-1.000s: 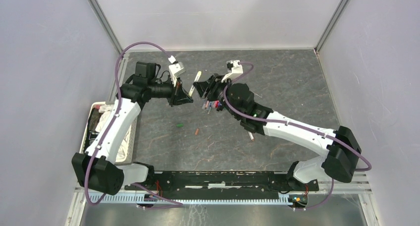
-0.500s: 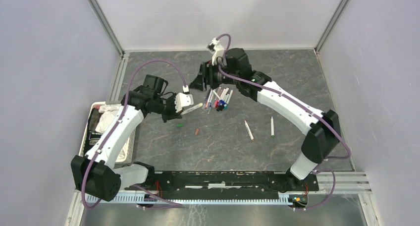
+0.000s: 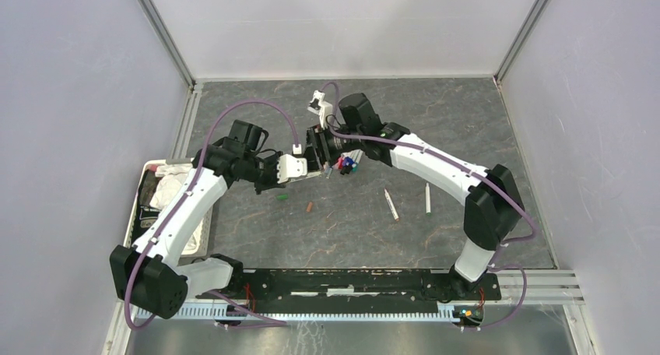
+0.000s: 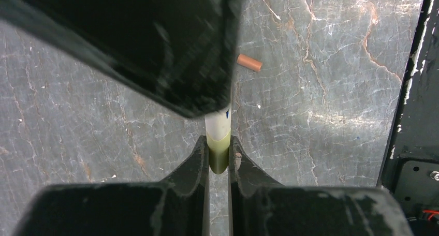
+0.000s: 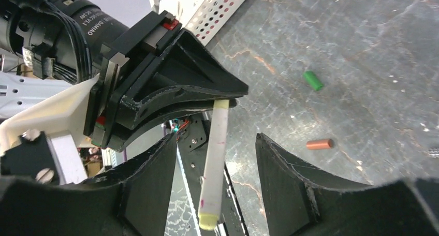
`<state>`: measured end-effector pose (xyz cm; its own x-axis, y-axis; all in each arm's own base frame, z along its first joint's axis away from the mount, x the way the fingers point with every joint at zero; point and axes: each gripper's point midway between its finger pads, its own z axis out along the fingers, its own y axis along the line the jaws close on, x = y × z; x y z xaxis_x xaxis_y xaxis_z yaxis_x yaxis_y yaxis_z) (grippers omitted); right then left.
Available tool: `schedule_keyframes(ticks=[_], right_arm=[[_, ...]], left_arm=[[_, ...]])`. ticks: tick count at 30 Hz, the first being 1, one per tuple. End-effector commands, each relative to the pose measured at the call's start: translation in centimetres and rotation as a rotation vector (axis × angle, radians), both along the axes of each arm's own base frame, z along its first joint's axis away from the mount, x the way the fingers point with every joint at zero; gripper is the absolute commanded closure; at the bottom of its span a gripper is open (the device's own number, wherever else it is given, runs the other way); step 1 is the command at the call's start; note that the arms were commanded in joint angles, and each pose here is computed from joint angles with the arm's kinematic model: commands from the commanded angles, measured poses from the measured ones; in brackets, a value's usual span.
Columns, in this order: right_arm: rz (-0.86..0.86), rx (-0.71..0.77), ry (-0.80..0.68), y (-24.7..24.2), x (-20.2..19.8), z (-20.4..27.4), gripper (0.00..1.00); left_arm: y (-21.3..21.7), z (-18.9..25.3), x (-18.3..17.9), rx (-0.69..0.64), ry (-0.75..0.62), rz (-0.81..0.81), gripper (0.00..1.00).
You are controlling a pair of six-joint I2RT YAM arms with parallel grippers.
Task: Open the pen caps
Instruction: Open the pen cap from the pen.
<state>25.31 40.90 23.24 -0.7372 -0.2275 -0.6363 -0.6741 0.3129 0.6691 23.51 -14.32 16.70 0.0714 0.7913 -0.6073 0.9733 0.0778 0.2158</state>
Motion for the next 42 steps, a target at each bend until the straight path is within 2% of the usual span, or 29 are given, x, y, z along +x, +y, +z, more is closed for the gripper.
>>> schedule_keyframes(ticks=[1,7,9,14,15,17,19,22,25,34,38,39,42], right_arm=[[0.092,0.03,0.029,1.6,-1.8,-1.0,0.38],[0.114,-0.001,0.056,2.1,-2.3,-2.7,0.45],[0.115,-0.004,0.051,2.2,-2.3,-2.8,0.53],[0.117,-0.021,0.039,1.9,-2.3,-3.0,0.8],[0.117,-0.025,0.038,1.8,-2.3,-3.1,0.86],[0.117,-0.026,0.037,1.6,-2.5,-3.2,0.94],[0.116,-0.02,0.038,1.5,-2.6,-3.2,1.0],[0.116,-0.003,0.036,1.5,-2.8,-2.9,1.0],[0.116,0.017,0.033,1.5,-2.9,-2.5,1.0],[0.107,0.054,0.029,1.3,-3.3,-1.9,1.0],[0.103,0.065,0.029,1.3,-3.3,-1.7,1.0],[0.103,0.065,0.031,1.3,-3.3,-1.8,1.0],[0.099,0.071,0.037,1.3,-3.4,-2.1,1.0]], left_arm=[[0.0,0.9,0.4,0.015,-0.08,-0.05,0.98],[-0.1,1.3,0.5,0.022,-0.099,-0.058,0.98],[-0.1,1.3,0.5,0.022,-0.104,-0.062,0.98],[-0.3,1.3,-0.1,0.02,-0.095,-0.091,0.96],[-0.3,1.2,-0.2,0.02,-0.091,-0.095,0.91],[-0.4,1.2,-0.3,0.016,-0.088,-0.096,0.66],[-0.6,1.3,-0.4,0.004,-0.081,-0.099,0.53],[-1.1,1.5,-0.5,-0.022,-0.069,-0.104,0.46],[-1.4,1.4,-0.5,-0.031,-0.053,-0.106,0.48],[-2.1,0.9,-1.2,-0.065,0.015,-0.127,0.62],[-2.1,0.7,-1.4,-0.067,0.028,-0.129,0.64],[-2.1,0.8,-1.4,-0.068,0.028,-0.13,0.68],[-2.2,0.9,-1.5,-0.071,0.027,-0.134,0.89]])
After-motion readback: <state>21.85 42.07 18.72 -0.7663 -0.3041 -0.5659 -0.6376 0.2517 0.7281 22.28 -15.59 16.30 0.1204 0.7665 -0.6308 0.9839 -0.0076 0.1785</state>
